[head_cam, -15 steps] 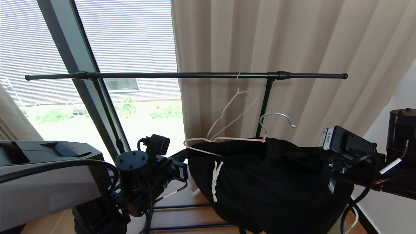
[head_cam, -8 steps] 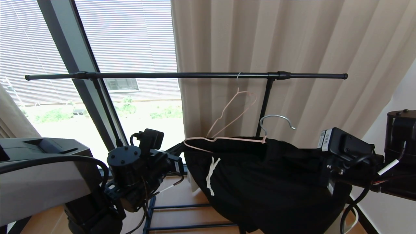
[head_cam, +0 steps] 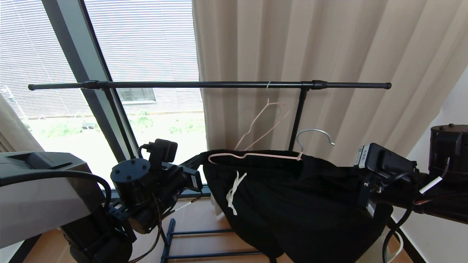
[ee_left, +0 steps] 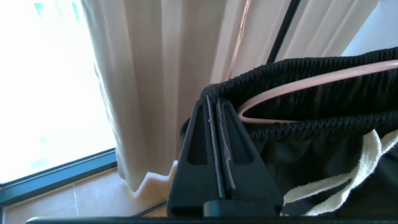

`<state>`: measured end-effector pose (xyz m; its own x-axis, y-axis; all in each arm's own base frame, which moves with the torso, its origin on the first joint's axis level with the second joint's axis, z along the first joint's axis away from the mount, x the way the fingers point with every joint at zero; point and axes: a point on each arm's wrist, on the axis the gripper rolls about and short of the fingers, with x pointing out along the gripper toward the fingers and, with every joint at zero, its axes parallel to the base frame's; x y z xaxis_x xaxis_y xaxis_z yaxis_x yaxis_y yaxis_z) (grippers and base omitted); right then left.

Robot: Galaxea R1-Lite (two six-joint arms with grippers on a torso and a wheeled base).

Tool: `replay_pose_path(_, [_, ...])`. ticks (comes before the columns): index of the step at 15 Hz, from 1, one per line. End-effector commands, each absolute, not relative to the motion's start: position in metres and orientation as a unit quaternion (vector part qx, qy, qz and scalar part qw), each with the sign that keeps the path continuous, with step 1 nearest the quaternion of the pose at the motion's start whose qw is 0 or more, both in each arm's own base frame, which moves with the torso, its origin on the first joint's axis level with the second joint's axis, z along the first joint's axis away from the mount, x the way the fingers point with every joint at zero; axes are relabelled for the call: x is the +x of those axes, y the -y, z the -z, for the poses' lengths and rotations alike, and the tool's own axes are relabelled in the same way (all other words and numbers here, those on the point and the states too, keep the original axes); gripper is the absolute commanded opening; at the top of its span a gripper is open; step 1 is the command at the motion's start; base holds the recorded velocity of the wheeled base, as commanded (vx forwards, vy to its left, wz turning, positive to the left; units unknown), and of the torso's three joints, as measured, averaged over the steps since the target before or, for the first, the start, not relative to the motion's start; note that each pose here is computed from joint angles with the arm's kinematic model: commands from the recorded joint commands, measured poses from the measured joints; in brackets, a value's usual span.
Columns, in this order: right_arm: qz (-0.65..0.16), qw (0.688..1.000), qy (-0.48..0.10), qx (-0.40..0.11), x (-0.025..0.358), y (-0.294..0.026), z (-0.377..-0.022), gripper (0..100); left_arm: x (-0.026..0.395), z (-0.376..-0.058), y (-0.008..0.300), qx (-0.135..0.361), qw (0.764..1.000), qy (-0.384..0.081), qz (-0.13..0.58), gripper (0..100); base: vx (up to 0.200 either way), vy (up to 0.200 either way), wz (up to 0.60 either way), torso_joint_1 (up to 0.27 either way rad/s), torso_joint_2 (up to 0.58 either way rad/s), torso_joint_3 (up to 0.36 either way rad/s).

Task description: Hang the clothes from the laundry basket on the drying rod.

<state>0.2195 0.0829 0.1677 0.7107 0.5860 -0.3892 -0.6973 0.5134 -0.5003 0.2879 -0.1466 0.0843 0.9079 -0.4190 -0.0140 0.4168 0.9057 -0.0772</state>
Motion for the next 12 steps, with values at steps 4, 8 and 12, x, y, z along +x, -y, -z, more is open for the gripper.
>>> replay_pose_path(4, [-0.368,0.863,-0.089,-0.335,0.222,-0.081,-0.165,0,0.286,-0.095,0.144,-0.041,0.976,0.002,0.213,0,0.0,0.0,0.0,0.0,0.0,0.0])
replay_pose_path(8, [-0.363,0.863,-0.1,-0.337,0.228,-0.079,-0.16,0,0.279,-0.127,0.145,-0.045,0.974,0.028,0.22,0,0.0,0.0,0.0,0.0,0.0,0.0])
replay_pose_path(12, [-0.362,0.862,-0.106,-0.338,0.228,-0.078,-0.158,0,0.278,-0.136,0.146,-0.036,0.974,0.004,0.225,0,0.0,0.0,0.0,0.0,0.0,0.0])
